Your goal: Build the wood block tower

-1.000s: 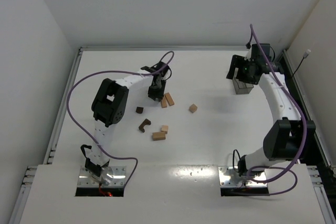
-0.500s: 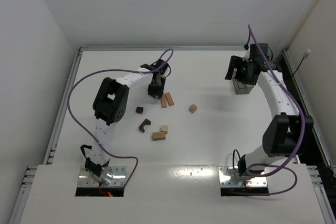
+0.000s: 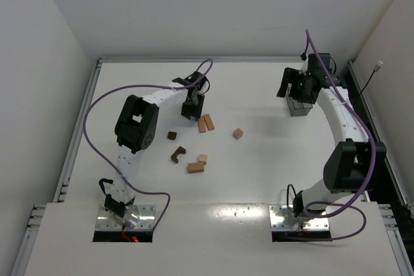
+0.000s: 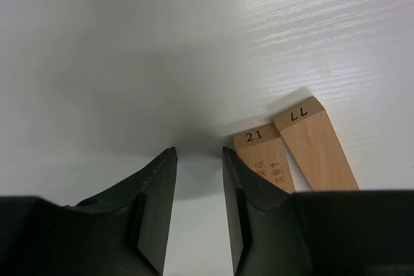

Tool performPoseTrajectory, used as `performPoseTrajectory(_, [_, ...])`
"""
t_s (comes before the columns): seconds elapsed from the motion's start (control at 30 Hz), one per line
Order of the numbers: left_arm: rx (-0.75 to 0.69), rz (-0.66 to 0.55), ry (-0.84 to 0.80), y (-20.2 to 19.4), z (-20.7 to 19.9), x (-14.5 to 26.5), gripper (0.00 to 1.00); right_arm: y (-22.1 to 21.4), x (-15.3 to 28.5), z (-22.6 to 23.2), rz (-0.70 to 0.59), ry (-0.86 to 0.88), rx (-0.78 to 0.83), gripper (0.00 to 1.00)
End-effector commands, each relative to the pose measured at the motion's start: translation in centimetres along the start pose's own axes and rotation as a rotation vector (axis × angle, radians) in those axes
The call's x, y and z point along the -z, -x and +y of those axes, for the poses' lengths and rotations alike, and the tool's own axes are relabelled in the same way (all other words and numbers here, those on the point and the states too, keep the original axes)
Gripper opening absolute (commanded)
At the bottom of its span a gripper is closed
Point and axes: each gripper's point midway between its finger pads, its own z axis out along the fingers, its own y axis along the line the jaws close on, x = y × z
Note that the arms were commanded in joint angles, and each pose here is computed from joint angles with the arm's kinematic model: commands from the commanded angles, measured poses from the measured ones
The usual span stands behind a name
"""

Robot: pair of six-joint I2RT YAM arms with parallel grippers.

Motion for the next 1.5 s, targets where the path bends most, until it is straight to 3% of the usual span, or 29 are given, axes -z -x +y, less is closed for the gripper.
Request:
performPoseTrajectory(0.0, [0.006, 0.021, -0.022, -0.2, -0.1, -1.0, 0.32, 2.3, 0.4, 0.5, -0.066, 0.021, 0.001, 0.77])
performPoseTrajectory(0.37, [-0.003, 0.015, -0.033, 0.3, -0.4, -1.2, 0.42, 1.6, 0.1, 0.5, -0.046, 0.027, -0.001, 0.77])
performPoseTrajectory(1.07, [-0.002, 0.011, -0.055, 0.4, -0.7, -0.6, 0.49, 1.4, -0.1, 0.6, -0.044, 0.036, -0.01, 0.77])
performPoseTrajectory(1.17, [0.023, -0.014, 0.019, 0.7, 0.5, -0.4, 0.25, 1.4, -0.1, 0.8, -0.042, 0.045, -0.01, 0.77])
performPoseTrajectory(1.2, [0.023, -0.018, 0.027, 0.7, 0.7, -0.1, 0.11, 1.4, -0.1, 0.8, -0.042, 0.045, -0.01, 0.77])
performPoseTrajectory(1.23, [0.025, -0.036, 0.031, 1.1, 0.8, 0.6, 0.06, 1.8, 0.2, 0.9, -0.06, 0.048, -0.007, 0.77])
performPoseTrajectory(1.3, [0.023, -0.015, 0.038, 0.0, 1.2, 0.6, 0.0, 1.7, 0.2, 1.1, -0.058, 0.057, -0.007, 0.77])
performPoseTrajectory(1.47, [0.02, 0.018, 0.021, -2.0, 1.4, 1.6, 0.0, 0.7, -0.1, 2.2, -0.03, 0.093, 0.007, 0.77])
